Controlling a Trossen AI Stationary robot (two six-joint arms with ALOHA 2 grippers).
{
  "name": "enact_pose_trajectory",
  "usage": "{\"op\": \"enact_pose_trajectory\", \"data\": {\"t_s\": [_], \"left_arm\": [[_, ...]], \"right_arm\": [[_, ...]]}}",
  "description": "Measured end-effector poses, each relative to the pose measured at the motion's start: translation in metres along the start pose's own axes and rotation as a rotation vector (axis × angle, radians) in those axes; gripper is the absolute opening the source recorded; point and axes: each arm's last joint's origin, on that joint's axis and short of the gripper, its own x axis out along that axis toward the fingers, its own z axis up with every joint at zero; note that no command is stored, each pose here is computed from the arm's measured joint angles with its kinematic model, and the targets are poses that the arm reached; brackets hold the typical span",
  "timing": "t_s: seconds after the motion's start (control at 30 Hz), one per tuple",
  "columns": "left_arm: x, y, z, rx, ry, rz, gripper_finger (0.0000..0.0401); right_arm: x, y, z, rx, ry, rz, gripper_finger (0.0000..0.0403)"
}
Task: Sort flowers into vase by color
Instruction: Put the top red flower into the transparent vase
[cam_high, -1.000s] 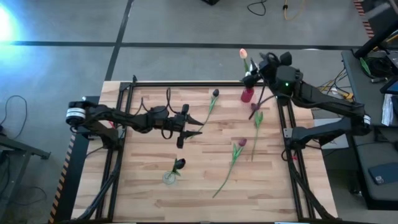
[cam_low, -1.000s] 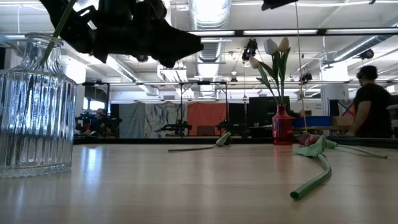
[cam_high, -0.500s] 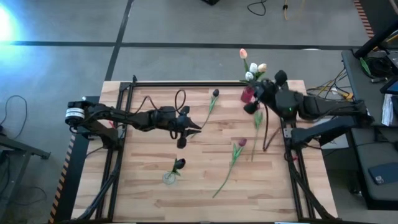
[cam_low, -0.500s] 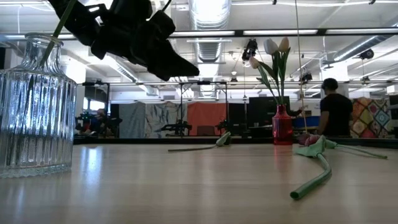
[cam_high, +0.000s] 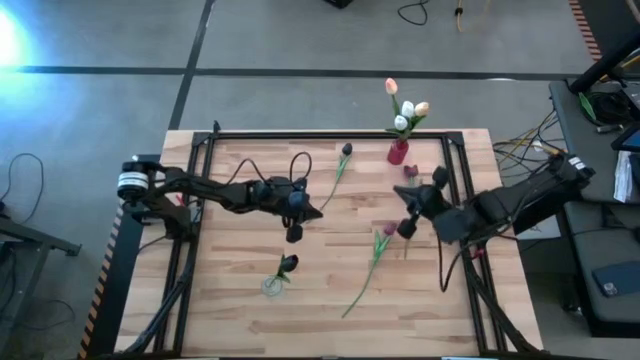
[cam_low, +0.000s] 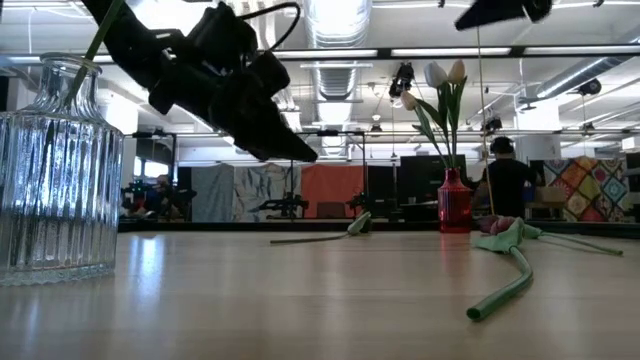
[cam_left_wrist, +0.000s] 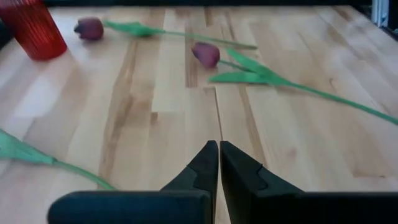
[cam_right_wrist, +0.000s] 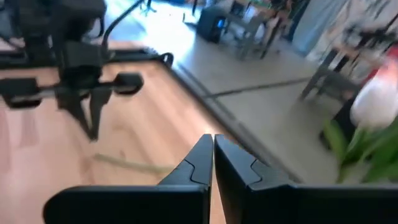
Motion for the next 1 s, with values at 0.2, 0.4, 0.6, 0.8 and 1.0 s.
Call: {"op": "enact_pose_trajectory", "data": {"t_s": [0.2, 0.4, 0.6, 0.8, 1.0], "left_arm": [[0.008, 0.000, -0.003, -0.005, -0.040, -0.001, 0.0001], [0.008, 0.000, 0.001, -0.008, -0.079, 0.001, 0.0001], [0.006, 0.001, 0.002, -0.018, -0.092, 0.003, 0.0001], [0.002, 0.005, 0.000, -0.025, -0.160, 0.021, 0.0001], [-0.009, 0.011, -0.009, -0.064, -0.212, 0.048, 0.0001]], "right_arm": [[0.003, -0.004, -0.048, 0.145, 0.163, -0.086, 0.0026], [0.014, -0.017, -0.094, 0.334, 0.292, -0.238, 0.0082], [0.031, -0.030, -0.126, 0.508, 0.487, -0.335, 0.0160], [0.048, -0.039, -0.147, 0.607, 0.609, -0.382, 0.0201], [0.059, -0.049, -0.162, 0.649, 0.675, -0.442, 0.0199]]}}
